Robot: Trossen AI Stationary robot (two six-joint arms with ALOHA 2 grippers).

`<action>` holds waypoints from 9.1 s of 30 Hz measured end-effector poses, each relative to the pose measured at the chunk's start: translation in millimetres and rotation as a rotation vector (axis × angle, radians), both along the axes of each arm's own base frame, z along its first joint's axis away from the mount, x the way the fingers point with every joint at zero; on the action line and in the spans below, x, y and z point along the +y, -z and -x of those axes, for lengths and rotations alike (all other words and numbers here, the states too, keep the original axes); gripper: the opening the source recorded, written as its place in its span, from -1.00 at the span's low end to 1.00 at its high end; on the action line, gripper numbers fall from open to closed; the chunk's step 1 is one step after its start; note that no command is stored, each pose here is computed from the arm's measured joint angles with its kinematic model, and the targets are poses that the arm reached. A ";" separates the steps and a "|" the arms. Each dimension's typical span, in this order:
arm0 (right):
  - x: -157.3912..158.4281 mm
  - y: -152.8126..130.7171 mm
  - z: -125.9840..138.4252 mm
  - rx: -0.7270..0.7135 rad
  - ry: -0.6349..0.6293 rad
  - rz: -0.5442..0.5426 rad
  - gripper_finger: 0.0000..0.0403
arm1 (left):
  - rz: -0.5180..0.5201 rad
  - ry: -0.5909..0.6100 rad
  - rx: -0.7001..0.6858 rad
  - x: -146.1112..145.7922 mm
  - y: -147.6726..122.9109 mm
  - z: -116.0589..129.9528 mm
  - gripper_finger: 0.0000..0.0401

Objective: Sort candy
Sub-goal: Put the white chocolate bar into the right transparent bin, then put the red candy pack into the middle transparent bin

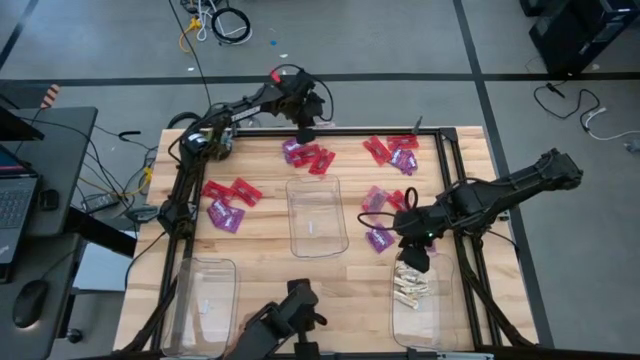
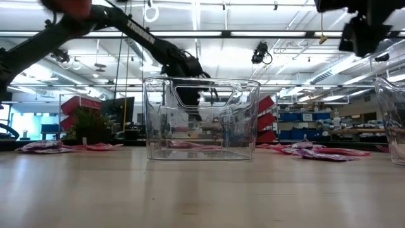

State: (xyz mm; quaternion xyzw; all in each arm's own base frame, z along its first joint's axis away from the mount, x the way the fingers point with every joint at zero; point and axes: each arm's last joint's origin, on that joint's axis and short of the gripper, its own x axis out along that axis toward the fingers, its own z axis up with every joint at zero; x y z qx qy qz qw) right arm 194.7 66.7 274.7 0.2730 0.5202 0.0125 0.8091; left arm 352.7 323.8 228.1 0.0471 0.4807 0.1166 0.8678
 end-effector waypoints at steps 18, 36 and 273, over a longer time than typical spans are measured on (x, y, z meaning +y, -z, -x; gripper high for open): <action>-67.1 -34.7 -27.8 -0.322 0.254 0.664 0.15 | 0.188 0.382 -0.413 -36.1 -83.6 15.3 -1.00; -119.3 -41.2 -54.0 -0.280 -0.125 1.292 -0.02 | 0.348 0.678 -0.560 -82.1 -91.6 -13.4 -1.00; -142.6 96.4 -85.6 0.229 0.051 0.334 0.09 | 0.121 0.081 -0.705 -182.7 -1.2 129.9 -1.00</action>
